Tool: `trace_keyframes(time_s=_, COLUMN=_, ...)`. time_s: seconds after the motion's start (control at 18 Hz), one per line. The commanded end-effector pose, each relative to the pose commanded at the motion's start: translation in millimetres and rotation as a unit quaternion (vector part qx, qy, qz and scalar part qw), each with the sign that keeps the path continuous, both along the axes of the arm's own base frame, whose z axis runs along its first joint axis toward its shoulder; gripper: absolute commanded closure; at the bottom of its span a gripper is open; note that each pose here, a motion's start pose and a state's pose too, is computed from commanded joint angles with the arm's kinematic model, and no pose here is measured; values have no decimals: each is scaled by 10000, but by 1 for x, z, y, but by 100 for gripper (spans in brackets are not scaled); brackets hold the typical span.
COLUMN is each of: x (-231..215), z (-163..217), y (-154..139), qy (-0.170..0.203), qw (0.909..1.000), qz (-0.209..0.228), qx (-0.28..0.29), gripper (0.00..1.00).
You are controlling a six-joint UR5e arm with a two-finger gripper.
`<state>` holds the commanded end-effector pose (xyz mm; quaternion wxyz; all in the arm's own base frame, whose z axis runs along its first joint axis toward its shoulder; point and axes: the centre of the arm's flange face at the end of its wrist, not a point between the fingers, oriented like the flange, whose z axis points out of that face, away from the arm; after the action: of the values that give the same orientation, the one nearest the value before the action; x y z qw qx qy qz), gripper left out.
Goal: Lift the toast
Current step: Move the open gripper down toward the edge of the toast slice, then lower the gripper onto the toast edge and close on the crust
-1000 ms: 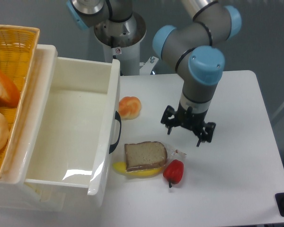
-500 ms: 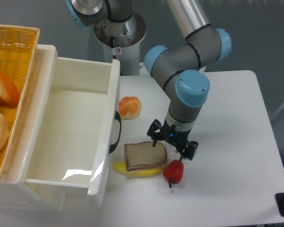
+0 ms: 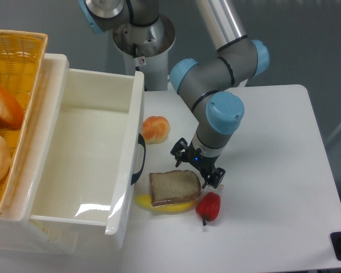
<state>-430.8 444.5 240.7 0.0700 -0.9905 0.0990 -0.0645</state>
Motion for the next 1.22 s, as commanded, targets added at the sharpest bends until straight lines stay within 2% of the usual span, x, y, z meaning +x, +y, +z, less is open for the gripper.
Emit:
trace_keyframes(time_s=0.39, x=-22, z=-2, y=-13, qy=-2, qw=10000, qz=72, qx=-2, gripper=0)
trace_keyframes(time_s=0.56, x=-33, z=2, y=-6, qy=221, qw=9952, qz=-934, qx=175, gripper=0)
trace_keyframes(time_s=0.72, x=-36, z=-4, y=-5, qy=242, qw=9899, qz=-1376, qx=228, gripper=0)
trace_keyframes(time_s=0.94, x=-48, z=-13, y=-15, qy=299, qw=9759, qz=-2135, qx=334, gripper=0)
trace_keyframes(time_s=1.22, x=-51, z=-29, y=-9, qy=215, qw=9737, qz=-2247, qx=313, gripper=0)
